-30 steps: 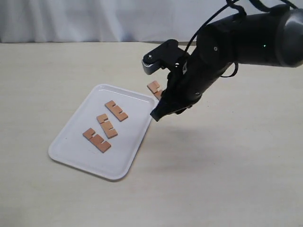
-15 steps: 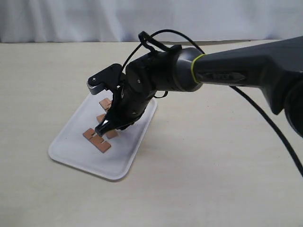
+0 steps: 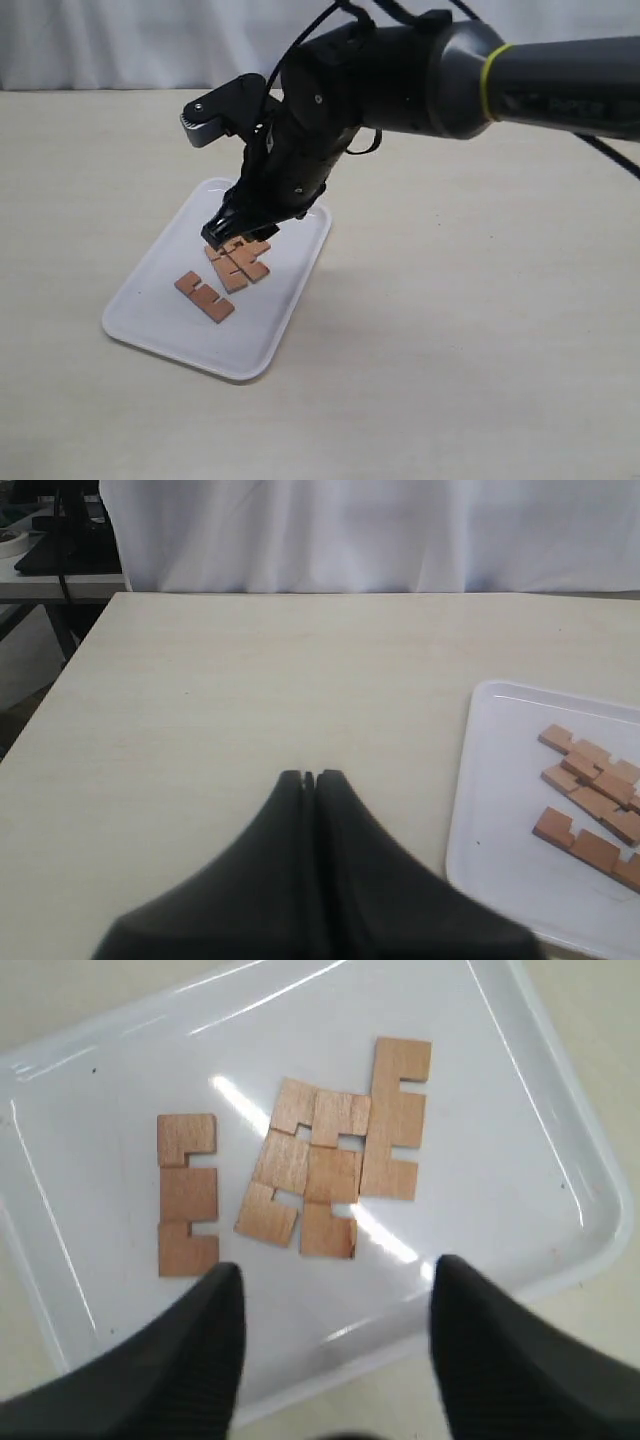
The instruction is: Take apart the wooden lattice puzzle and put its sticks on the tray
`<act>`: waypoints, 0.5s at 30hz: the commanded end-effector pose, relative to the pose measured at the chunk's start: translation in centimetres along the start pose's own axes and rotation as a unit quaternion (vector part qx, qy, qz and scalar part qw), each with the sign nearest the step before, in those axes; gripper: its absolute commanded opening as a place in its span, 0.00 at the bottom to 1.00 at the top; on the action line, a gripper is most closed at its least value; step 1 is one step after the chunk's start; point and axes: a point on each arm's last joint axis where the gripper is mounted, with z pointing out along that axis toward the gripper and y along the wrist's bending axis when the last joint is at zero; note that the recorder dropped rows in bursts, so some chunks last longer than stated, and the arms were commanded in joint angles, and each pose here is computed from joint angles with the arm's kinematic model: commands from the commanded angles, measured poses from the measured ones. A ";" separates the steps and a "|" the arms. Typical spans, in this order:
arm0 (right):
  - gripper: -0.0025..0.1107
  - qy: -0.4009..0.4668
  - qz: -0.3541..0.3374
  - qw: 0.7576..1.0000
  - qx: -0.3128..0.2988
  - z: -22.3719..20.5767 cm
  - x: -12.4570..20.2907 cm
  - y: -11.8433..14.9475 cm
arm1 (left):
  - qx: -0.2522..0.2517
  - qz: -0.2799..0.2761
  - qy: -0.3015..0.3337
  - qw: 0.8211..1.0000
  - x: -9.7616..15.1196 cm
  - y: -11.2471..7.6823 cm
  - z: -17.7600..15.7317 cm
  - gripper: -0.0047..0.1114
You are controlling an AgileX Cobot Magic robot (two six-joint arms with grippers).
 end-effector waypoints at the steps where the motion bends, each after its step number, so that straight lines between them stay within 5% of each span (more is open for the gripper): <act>1: 0.14 0.025 -0.006 1.000 0.006 -2.0 1.2 -0.1 | 0.004 0.002 -0.003 1.000 0.0 0.0 0.0 0.04; 2: 0.06 0.027 -0.005 1.000 0.006 -2.3 1.6 -0.2 | 0.004 0.002 -0.003 1.000 0.0 0.0 0.0 0.04; 7: 0.06 0.025 0.025 0.999 0.016 -3.4 3.8 -2.3 | 0.004 0.002 -0.003 1.000 0.0 0.0 0.0 0.04; 15: 0.06 0.008 0.169 0.984 0.058 -8.7 10.7 -9.6 | 0.004 0.002 -0.003 1.000 0.0 0.0 0.0 0.04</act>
